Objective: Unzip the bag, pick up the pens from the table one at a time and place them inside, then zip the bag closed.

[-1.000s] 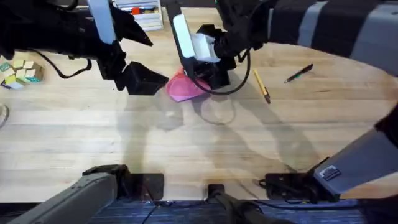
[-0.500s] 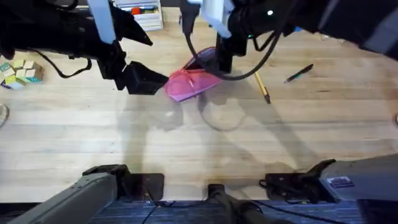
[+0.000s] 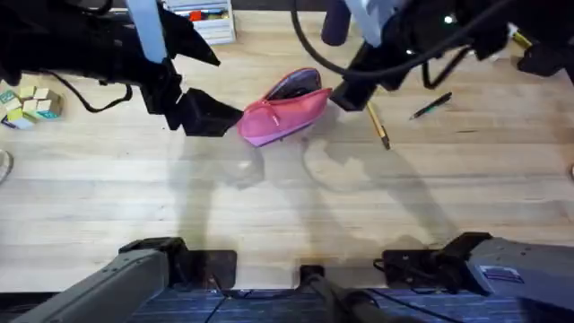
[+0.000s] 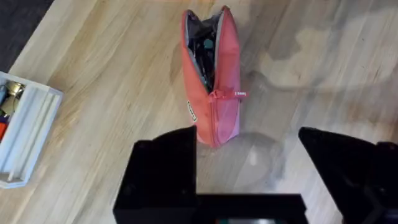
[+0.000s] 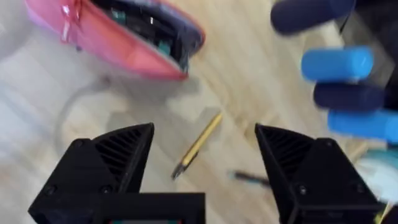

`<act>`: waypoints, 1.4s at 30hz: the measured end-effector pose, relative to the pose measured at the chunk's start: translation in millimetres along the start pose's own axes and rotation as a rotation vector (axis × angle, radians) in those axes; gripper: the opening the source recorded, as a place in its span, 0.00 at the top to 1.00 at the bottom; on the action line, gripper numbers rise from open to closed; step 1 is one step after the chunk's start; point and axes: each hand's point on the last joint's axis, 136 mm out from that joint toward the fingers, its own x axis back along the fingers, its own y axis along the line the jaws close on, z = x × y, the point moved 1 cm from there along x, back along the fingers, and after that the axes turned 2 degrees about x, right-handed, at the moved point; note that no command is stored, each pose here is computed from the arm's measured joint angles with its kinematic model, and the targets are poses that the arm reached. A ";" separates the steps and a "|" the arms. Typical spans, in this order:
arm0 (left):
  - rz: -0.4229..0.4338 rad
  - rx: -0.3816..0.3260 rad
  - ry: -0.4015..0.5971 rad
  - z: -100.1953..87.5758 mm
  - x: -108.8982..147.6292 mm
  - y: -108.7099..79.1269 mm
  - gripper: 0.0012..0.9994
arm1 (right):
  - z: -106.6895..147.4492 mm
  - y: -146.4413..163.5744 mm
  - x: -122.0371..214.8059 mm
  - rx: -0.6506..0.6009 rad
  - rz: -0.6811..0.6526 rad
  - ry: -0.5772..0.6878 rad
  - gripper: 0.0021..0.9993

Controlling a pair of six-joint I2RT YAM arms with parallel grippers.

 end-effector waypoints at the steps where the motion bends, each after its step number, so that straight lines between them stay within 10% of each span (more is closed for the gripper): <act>1: 0.000 0.000 0.000 0.0 0.0 0.0 0.01 | 6.3 1.2 2.2 -0.017 -0.001 0.024 0.00; 29: 0.000 0.000 0.000 0.0 0.0 0.0 0.01 | 92.5 -34.8 11.6 -0.581 0.006 0.238 0.00; 42: 0.000 0.000 0.000 0.0 0.0 0.0 0.01 | 98.7 -37.0 12.1 -0.623 -0.005 0.246 0.00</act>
